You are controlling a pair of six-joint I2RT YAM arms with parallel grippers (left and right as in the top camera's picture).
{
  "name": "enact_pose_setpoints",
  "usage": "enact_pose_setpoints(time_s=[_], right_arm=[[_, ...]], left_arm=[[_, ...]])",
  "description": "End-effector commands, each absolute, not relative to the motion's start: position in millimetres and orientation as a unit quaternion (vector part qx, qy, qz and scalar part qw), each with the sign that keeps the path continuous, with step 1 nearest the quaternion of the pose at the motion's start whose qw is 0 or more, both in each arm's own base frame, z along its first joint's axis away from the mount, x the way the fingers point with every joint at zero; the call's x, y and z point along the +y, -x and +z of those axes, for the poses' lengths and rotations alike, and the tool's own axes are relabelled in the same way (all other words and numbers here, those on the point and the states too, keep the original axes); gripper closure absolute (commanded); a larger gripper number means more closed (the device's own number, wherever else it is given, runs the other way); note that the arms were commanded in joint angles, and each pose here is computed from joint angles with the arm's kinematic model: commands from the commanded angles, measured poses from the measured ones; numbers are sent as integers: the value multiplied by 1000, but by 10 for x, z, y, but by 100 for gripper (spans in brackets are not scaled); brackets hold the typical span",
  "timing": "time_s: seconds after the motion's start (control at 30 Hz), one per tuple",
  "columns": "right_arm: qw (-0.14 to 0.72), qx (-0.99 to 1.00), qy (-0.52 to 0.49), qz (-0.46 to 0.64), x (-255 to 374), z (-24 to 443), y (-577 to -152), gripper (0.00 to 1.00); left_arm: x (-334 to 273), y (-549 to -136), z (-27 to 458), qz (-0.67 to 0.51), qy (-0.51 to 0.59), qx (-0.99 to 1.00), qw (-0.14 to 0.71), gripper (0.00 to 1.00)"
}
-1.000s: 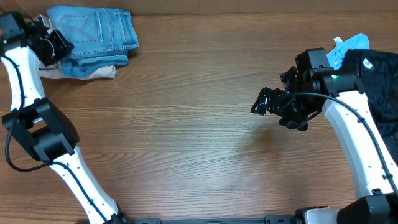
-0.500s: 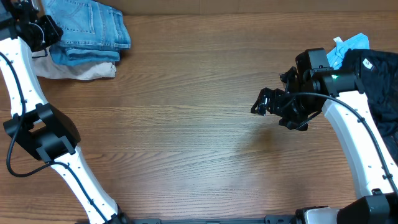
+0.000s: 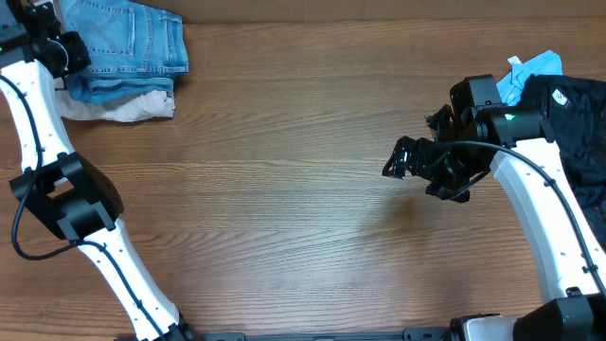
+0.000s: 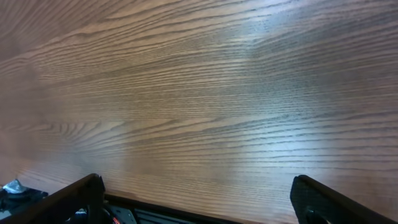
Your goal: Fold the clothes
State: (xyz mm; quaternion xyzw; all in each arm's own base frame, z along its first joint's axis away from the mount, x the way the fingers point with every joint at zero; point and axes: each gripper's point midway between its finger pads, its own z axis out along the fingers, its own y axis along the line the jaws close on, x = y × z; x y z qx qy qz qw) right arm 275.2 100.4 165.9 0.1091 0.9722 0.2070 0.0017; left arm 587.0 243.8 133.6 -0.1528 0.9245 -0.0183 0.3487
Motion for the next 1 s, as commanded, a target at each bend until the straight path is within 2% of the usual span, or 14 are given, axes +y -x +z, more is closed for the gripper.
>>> enact_pose_setpoints(time_s=[0.0,0.07,0.1,0.17,0.27,0.47,0.63,0.7,0.77,0.8,0.87,0.9,0.97], right_arm=[[12,973,-109,204,975,1712,-2787,0],[11,973,-109,204,974,1711,-2781,0],[11,973,-109,204,974,1711,-2780,0],[11,973,-109,204,974,1711,-2780,0],[10,973,-110,204,974,1711,-2778,0],[7,973,-110,203,972,1709,-2760,0],[7,973,-110,203,971,1709,-2761,0],[7,973,-110,203,971,1709,-2763,0],[9,973,-109,203,973,1710,-2773,0],[11,973,-109,204,974,1711,-2782,0],[15,973,-108,204,976,1713,-2798,0],[15,973,-108,205,976,1714,-2801,0],[15,973,-108,204,976,1713,-2800,0]], left_arm=[[2719,-5918,1346,46,153,919,361,93],[2772,-5923,1322,61,152,918,361,92],[2795,-5925,1293,67,152,918,359,86],[2812,-5939,1281,72,149,918,361,54],[2819,-5953,1286,72,150,916,364,37],[2810,-5934,1562,67,173,905,383,37],[2743,-5879,2221,74,169,884,430,33],[2680,-5842,2554,70,162,872,457,37],[2602,-5828,2773,58,150,864,477,55],[2573,-5825,2842,53,146,861,484,60],[2550,-5826,2871,51,143,860,486,79],[2542,-5829,2854,50,143,862,484,96],[2523,-5858,2762,51,135,867,477,96]])
